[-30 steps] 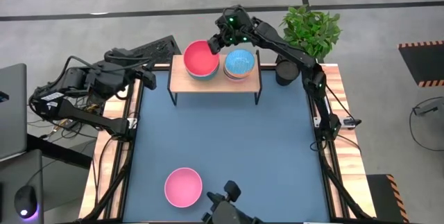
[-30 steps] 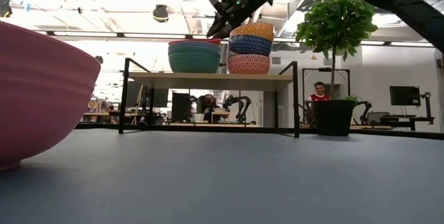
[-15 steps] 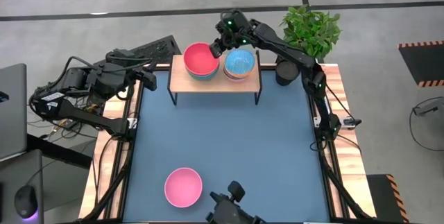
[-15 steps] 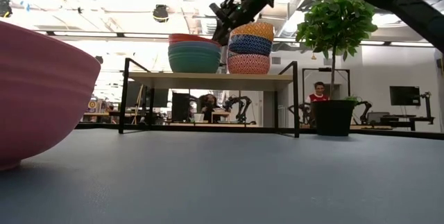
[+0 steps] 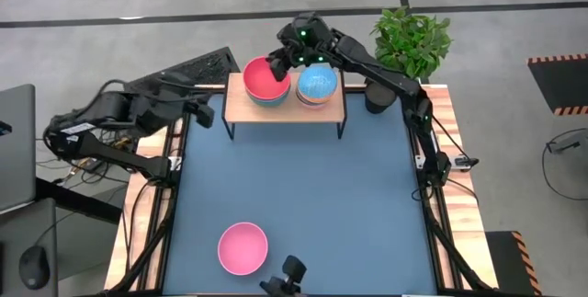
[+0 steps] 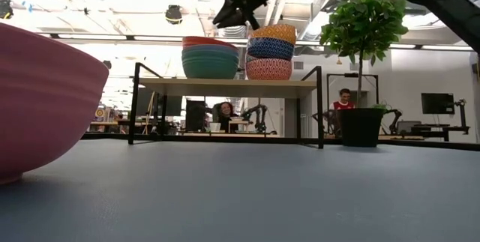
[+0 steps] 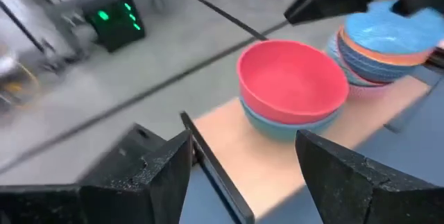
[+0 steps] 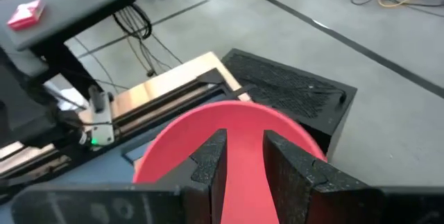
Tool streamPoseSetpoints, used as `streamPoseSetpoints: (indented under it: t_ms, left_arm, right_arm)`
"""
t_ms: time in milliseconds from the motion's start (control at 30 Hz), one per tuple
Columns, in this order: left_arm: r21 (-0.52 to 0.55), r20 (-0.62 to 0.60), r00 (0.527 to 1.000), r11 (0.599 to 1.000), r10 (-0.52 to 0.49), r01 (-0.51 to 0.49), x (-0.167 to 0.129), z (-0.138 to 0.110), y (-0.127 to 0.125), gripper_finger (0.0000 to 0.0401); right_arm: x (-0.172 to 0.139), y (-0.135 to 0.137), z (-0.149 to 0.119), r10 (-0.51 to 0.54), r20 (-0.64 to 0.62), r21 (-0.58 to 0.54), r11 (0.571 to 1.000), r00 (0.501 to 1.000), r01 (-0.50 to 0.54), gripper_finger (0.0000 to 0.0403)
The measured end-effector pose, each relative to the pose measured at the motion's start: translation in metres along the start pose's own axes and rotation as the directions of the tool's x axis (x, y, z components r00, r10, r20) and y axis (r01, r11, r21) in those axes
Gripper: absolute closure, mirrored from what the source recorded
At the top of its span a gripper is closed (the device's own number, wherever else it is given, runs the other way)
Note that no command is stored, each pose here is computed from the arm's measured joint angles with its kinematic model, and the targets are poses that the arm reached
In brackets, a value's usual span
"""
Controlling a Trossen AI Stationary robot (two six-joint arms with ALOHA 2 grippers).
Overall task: Place and stack bowls onto a shelf
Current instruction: Stack the red bowl on top of the blue bowl on the shelf
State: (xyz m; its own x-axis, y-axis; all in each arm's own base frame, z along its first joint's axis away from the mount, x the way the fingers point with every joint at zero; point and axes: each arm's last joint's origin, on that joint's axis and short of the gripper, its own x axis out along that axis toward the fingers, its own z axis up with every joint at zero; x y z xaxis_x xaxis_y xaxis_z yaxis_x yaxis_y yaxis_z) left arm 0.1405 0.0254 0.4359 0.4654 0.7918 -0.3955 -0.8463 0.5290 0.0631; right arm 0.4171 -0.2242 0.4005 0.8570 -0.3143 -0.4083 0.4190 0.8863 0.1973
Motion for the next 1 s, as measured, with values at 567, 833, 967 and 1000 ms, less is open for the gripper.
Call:
streamPoseSetpoints:
  t_ms: [567, 833, 967, 1000]
  left_arm:
    - [0.102, 0.118, 0.927, 0.933, -0.356, 0.345, 0.114, -0.02, 0.014, 0.016]
    - [0.063, 0.125, 0.904, 0.913, -0.409, 0.404, 0.159, -0.037, 0.031, 0.016]
    - [0.065, 0.04, 0.899, 0.899, -0.437, 0.434, 0.18, -0.047, 0.03, 0.016]
    - [0.063, 0.036, 0.899, 0.899, -0.436, 0.433, 0.183, -0.048, 0.03, 0.016]
  right_arm:
    - [-0.084, 0.026, 0.025, -0.018, 0.016, -0.036, 0.999, 1.0, 0.019, 0.0285]
    - [-0.128, 0.032, 0.038, -0.052, 0.081, -0.052, 0.997, 0.995, 0.056, 0.0285]
    - [-0.133, 0.033, 0.038, -0.052, 0.083, -0.052, 0.997, 0.995, 0.056, 0.0285]
    - [-0.133, 0.033, 0.038, -0.051, 0.081, -0.052, 0.997, 0.995, 0.056, 0.0285]
